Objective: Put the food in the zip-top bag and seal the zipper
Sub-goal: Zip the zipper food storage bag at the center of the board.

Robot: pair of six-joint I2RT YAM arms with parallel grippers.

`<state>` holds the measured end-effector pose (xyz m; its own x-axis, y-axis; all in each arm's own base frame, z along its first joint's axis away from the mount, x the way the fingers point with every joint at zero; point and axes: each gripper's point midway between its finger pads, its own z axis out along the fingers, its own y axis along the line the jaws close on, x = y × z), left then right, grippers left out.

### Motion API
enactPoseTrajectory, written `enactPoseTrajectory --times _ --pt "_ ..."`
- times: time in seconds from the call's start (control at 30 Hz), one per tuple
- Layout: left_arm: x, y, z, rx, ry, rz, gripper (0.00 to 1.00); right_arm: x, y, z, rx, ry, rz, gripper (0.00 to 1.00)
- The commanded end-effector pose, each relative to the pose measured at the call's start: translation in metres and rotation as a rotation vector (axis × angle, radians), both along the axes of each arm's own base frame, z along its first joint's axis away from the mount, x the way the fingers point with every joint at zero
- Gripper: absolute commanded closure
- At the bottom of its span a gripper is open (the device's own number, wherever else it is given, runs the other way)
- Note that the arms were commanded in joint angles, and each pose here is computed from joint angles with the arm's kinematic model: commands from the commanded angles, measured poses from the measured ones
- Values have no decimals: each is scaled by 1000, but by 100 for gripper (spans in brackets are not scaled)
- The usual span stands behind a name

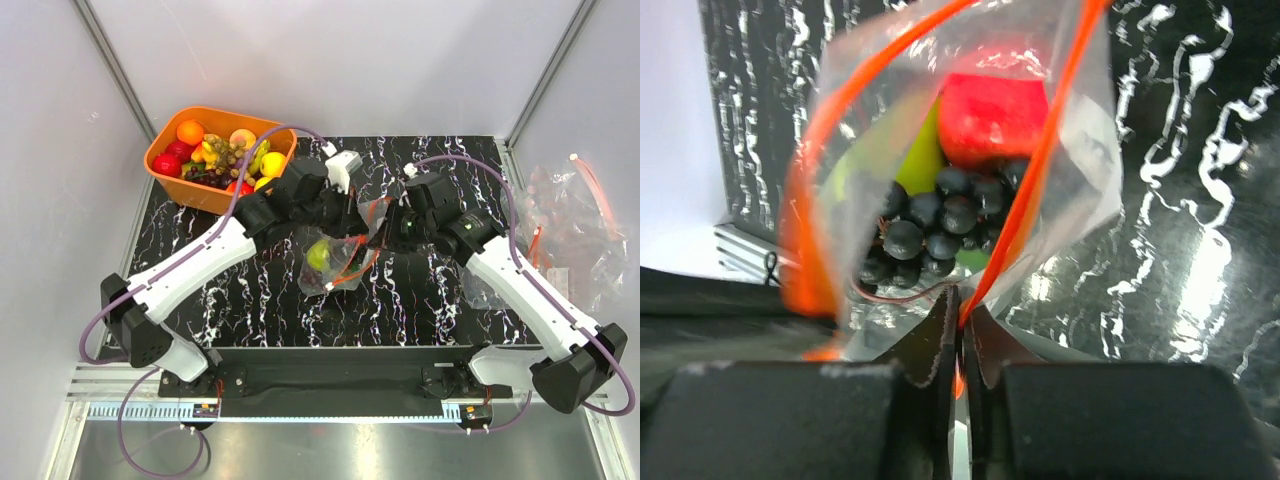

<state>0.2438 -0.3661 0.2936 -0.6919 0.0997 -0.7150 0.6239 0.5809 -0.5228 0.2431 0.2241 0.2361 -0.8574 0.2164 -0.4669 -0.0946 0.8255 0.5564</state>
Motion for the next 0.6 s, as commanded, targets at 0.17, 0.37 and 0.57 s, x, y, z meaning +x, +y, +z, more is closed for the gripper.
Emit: enactPoseTrajectory --times 0.17,0.37,0.57 --pt "-7 -12 -19 -17 12 -75 100 6 16 28 103 -85 30 63" --pt "-4 -9 -28 5 14 -59 100 0 15 18 108 -78 49 49" --pt "0 -6 -34 -10 20 -39 100 -8 -4 17 66 -131 11 45"
